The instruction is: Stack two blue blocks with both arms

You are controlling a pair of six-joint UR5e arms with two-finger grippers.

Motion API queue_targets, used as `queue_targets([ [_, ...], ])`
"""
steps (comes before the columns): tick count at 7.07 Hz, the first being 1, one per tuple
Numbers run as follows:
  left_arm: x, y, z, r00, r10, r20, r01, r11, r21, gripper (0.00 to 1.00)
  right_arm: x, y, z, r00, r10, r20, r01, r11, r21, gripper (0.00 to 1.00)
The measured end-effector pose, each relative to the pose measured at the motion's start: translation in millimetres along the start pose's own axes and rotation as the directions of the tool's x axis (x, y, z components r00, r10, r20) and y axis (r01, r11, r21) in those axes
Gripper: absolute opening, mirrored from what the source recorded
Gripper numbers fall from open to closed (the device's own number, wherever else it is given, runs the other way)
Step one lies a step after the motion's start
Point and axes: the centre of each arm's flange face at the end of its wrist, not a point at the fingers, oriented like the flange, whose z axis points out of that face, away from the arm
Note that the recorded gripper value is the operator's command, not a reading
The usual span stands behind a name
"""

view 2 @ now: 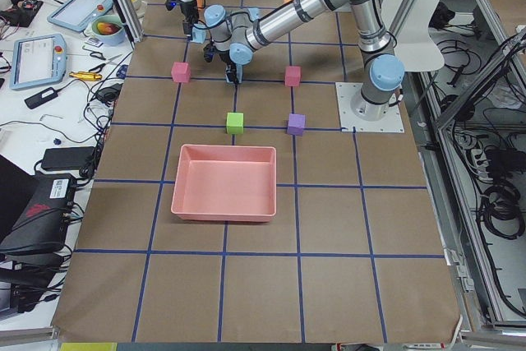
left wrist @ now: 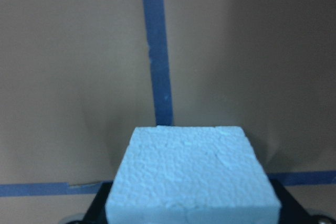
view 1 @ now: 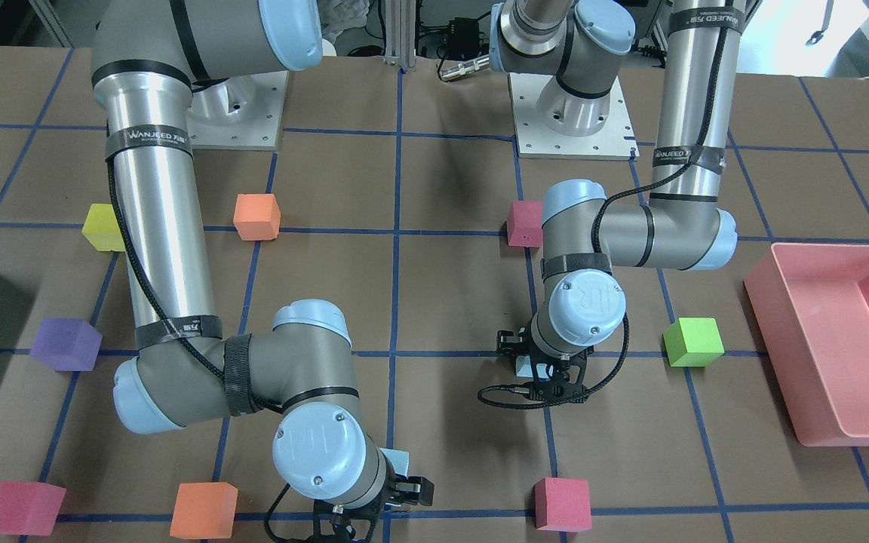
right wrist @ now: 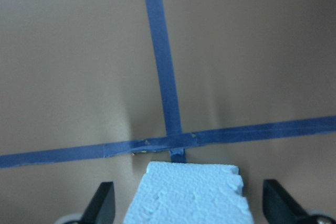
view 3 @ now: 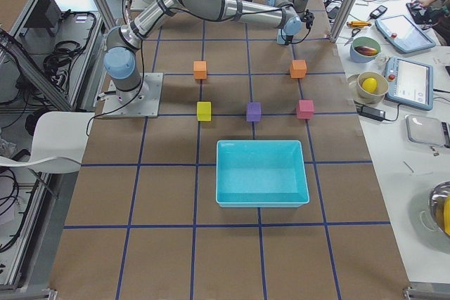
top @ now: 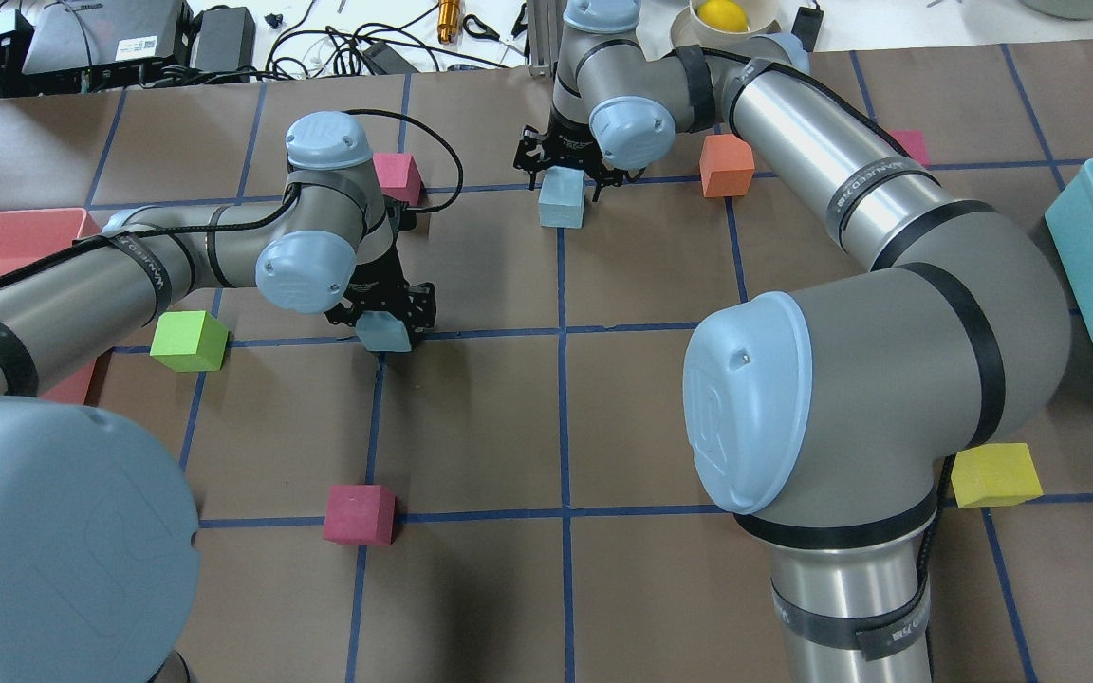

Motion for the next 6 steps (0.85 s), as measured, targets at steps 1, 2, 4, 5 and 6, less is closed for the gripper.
queue_targets([
  [1, -0.1, 0.1, -5.7, 1.0, 0.0, -0.002, 0.0, 1.0, 0.011, 0.49, -0.6, 0.4, -5.3, 1.0, 0.0, 0.001, 0.0, 1.0, 0.004, 1.0],
  [2, 0.0, 0.1, -13.0, 1.0, -0.001, -0.005, 0.001, 1.0, 0.026, 0.49, -0.9, 1.9, -19.8, 1.0, -0.008, 0.0, 0.008, 1.0, 0.014, 1.0],
  [4, 3.1, -9.4, -40.6, 1.0, -0.005, -0.012, 0.006, 0.996, 0.084, 0.49, 6.7, 10.6, -71.8, 1.0, -0.009, -0.017, 0.009, 1.0, 0.002, 1.0],
  [5, 8.9, -22.0, -62.8, 1.0, -0.009, -0.025, 0.012, 0.992, 0.126, 0.5, 16.3, 15.3, -103.7, 1.0, -0.002, -0.025, 0.002, 1.0, -0.012, 1.0],
  [6, 19.1, -35.4, -86.8, 0.999, -0.006, -0.047, 0.013, 0.987, 0.16, 0.52, 33.1, 17.8, -138.2, 0.999, 0.007, -0.031, -0.008, 1.0, -0.025, 1.0],
])
